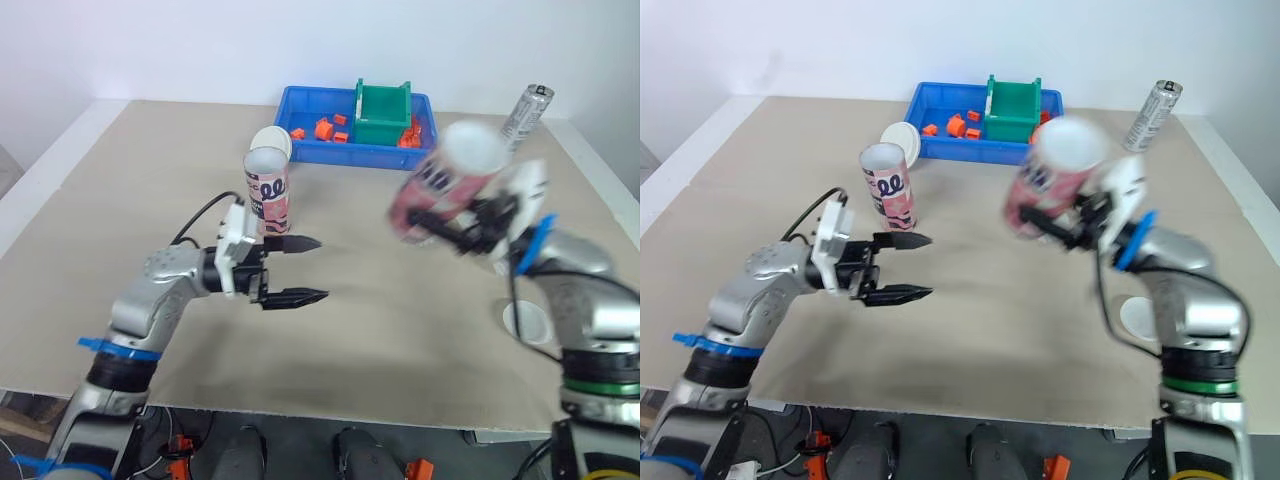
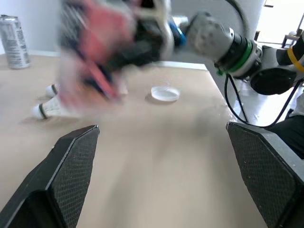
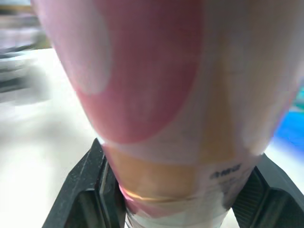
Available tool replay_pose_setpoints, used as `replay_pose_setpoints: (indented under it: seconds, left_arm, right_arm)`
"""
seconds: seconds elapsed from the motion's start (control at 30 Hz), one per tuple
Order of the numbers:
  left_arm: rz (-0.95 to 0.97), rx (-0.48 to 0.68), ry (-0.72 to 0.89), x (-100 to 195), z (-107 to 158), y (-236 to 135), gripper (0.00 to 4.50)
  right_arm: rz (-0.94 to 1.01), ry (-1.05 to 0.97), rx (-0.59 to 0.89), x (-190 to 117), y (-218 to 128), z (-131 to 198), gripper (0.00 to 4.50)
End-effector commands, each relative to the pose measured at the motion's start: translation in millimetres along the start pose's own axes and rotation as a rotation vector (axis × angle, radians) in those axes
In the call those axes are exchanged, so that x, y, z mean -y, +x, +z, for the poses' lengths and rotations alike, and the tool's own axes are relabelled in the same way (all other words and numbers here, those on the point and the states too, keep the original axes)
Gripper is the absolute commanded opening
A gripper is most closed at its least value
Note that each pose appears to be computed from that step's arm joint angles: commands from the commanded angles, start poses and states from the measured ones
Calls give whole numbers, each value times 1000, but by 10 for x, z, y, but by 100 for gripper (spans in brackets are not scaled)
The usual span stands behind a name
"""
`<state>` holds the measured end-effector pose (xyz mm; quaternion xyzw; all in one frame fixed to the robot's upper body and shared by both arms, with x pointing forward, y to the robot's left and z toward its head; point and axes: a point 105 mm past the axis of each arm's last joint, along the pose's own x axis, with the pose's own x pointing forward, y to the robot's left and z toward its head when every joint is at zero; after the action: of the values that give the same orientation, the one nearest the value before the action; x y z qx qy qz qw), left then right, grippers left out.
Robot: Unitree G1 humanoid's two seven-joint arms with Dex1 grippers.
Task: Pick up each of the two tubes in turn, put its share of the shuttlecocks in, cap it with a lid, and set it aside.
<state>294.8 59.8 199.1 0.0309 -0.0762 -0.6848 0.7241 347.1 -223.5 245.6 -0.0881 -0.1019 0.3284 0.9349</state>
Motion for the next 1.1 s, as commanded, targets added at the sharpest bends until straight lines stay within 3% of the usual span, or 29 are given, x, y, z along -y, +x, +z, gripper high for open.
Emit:
replay_pose_setpoints:
  seconds: [0.03,0.13,0.3,0.5,0.67,0.9,1.07,1.1]
  left_arm:
    - [15,13,4,-101,110,134,450]
    - [15,24,-19,-152,159,272,450]
    - [3,19,-32,-176,174,433,450]
    - [45,-13,-31,-258,131,553,450]
    - [63,66,-17,-271,245,621,450]
    - [9,59,33,-165,193,664,450]
    - [-38,114,113,-76,252,690,450]
    - [-42,130,117,-65,271,696,450]
  right_arm:
    - [-354,-39,33,676,-401,169,277]
    - [-599,-15,61,1071,-773,218,277]
    - [-731,45,7,1236,-1059,-104,277]
    - [-861,102,-102,1326,-1409,-606,277]
    - [-926,103,-159,1362,-1624,-779,277]
    - [-976,114,-189,1380,-1808,-891,277]
    - [-982,184,-231,1340,-1890,-1052,277]
    - [-993,193,-247,1340,-1914,-1082,307]
